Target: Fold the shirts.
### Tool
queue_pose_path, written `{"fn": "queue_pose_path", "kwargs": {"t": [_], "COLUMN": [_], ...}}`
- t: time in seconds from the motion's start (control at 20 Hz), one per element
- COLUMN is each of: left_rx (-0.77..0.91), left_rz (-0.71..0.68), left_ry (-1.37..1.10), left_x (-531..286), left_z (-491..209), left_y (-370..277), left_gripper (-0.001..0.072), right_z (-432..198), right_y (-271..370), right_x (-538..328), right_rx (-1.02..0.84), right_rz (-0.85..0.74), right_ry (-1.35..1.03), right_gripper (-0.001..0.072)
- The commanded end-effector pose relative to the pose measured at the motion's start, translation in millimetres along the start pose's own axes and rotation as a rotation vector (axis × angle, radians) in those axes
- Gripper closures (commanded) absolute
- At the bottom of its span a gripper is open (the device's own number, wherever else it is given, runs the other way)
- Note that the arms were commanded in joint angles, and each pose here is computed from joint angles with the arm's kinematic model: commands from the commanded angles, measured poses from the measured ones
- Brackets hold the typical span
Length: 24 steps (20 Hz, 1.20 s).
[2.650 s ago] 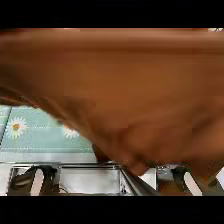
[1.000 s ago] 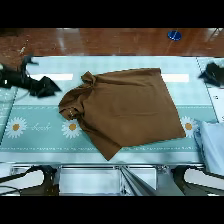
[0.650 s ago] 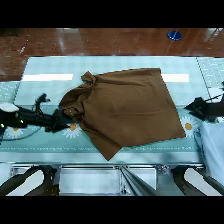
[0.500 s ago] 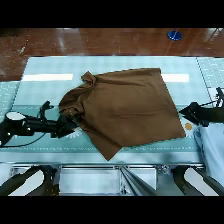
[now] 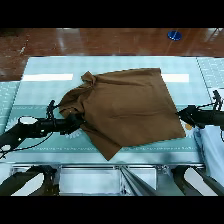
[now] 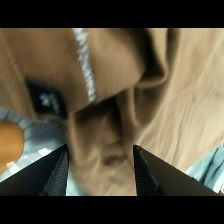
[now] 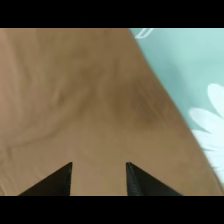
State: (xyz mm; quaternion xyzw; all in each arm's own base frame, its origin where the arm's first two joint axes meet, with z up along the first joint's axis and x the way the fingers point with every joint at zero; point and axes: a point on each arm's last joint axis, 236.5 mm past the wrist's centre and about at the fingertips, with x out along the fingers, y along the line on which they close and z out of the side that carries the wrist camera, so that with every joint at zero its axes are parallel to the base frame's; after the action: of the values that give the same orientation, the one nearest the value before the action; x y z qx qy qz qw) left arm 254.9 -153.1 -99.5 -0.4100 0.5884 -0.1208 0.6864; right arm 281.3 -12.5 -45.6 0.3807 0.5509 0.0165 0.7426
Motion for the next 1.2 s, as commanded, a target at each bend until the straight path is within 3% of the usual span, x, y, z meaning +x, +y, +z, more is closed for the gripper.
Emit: {"fn": "queue_pose_path", "kwargs": {"t": [0.0,0.15,0.5,0.7,1.0,1.05,1.1,1.15], "left_rx": [-0.004,-0.025,0.115,0.15,0.043,0.029,0.028,0.026], "left_rz": [0.034,0.039,-0.015,0.026,0.035,0.035,0.041,0.042], "left_ry": [-0.034,0.019,0.156,0.195,0.076,0.083,0.101,0.106], "left_x": [7,13,14,9,16,19,23,24], "left_z": [9,-1,-30,-36,-7,-7,-10,-9], "left_y": [8,14,6,20,23,24,25,25], "left_gripper": [0.0208,0.022,0.0221,0.0221,0.0269,0.0332,0.0502,0.053], "right_z": [-2,-2,-3,-4,-3,-3,-2,-2], "right_y": [1,1,1,1,1,1,1,1], "right_x": [0,0,0,0,0,0,0,0], "right_rx": [-0.004,-0.004,-0.006,-0.013,-0.016,-0.016,-0.016,-0.015], "right_rz": [0.004,0.004,0.005,0.006,0.004,0.004,0.004,0.004], "right_ry": [0.005,0.005,0.012,0.015,0.011,0.009,0.008,0.006], "right_gripper": [0.0316,0.0316,0.0316,0.0316,0.0316,0.0316,0.0316,0.0316]}}
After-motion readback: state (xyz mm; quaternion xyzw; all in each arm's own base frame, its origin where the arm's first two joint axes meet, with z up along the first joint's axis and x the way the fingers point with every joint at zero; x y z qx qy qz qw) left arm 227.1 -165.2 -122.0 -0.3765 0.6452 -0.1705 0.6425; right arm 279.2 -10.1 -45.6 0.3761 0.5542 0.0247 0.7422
